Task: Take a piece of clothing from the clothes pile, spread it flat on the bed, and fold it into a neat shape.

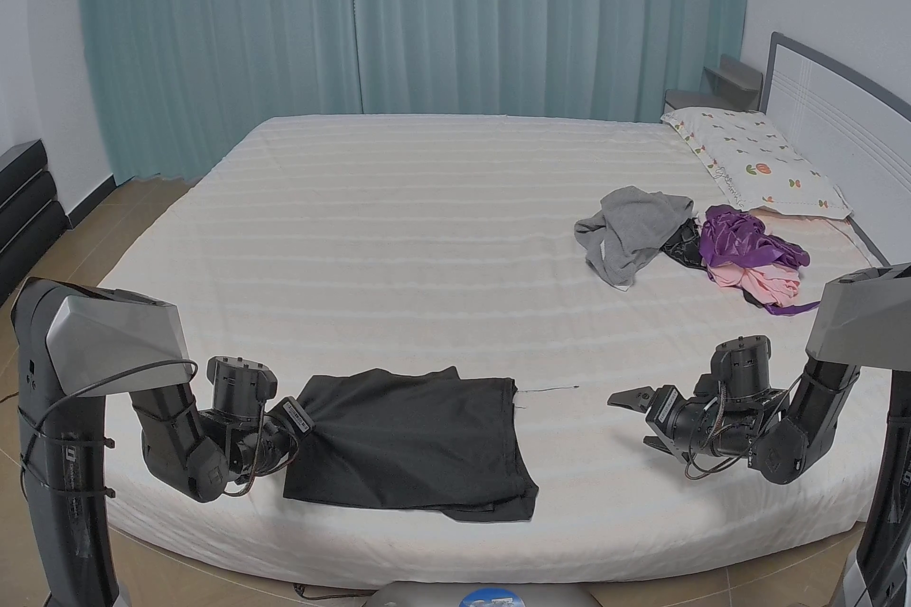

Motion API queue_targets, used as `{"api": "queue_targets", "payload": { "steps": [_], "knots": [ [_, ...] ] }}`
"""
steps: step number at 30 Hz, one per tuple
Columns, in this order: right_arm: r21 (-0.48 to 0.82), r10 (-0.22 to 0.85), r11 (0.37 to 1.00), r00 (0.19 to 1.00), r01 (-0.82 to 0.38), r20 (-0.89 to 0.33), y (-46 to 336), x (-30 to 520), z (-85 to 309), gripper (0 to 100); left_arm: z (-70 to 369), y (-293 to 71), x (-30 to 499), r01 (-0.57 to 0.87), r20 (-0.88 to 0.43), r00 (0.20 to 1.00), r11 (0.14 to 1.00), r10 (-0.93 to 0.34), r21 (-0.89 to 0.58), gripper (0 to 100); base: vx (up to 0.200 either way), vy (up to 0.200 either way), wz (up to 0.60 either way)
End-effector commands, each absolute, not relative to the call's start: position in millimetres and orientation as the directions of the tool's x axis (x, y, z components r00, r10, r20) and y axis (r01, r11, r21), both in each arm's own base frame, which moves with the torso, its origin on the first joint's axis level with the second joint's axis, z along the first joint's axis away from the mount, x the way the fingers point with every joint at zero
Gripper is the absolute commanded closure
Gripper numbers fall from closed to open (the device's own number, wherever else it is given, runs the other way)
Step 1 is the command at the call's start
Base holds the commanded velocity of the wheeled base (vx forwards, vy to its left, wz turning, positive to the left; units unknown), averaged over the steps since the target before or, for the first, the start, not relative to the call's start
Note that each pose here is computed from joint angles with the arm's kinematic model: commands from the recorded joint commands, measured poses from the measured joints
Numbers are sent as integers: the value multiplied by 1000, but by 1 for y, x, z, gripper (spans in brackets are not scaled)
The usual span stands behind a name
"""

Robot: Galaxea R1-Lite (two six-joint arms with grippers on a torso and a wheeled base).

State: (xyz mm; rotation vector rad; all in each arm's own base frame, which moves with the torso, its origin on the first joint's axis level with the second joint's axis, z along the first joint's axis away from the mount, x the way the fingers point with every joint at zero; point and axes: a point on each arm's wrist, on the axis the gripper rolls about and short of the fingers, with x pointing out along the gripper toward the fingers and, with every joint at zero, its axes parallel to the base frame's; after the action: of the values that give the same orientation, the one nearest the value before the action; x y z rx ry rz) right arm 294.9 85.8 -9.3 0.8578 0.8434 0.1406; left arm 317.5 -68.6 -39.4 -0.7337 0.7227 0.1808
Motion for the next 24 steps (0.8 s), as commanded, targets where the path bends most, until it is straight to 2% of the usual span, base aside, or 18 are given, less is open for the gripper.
{"api": "queue_targets", "payload": {
  "steps": [1, 18, 24],
  "knots": [
    [715, 430, 667, 675, 210, -599, 87, 295, -10, 0, -39, -66, 317, -401, -659, 747, 733, -85, -549, 100, 0, 200, 0],
    [721, 452, 669, 671, 180, -588, 96, 294, -7, 0, -38, -66, 315, -412, -662, 745, 721, -85, -557, 100, 0, 200, 0],
    [722, 458, 670, 670, 171, -584, 100, 293, -6, 0, -37, -67, 314, -411, -662, 745, 722, -86, -556, 100, 0, 0, 0]
  ]
}}
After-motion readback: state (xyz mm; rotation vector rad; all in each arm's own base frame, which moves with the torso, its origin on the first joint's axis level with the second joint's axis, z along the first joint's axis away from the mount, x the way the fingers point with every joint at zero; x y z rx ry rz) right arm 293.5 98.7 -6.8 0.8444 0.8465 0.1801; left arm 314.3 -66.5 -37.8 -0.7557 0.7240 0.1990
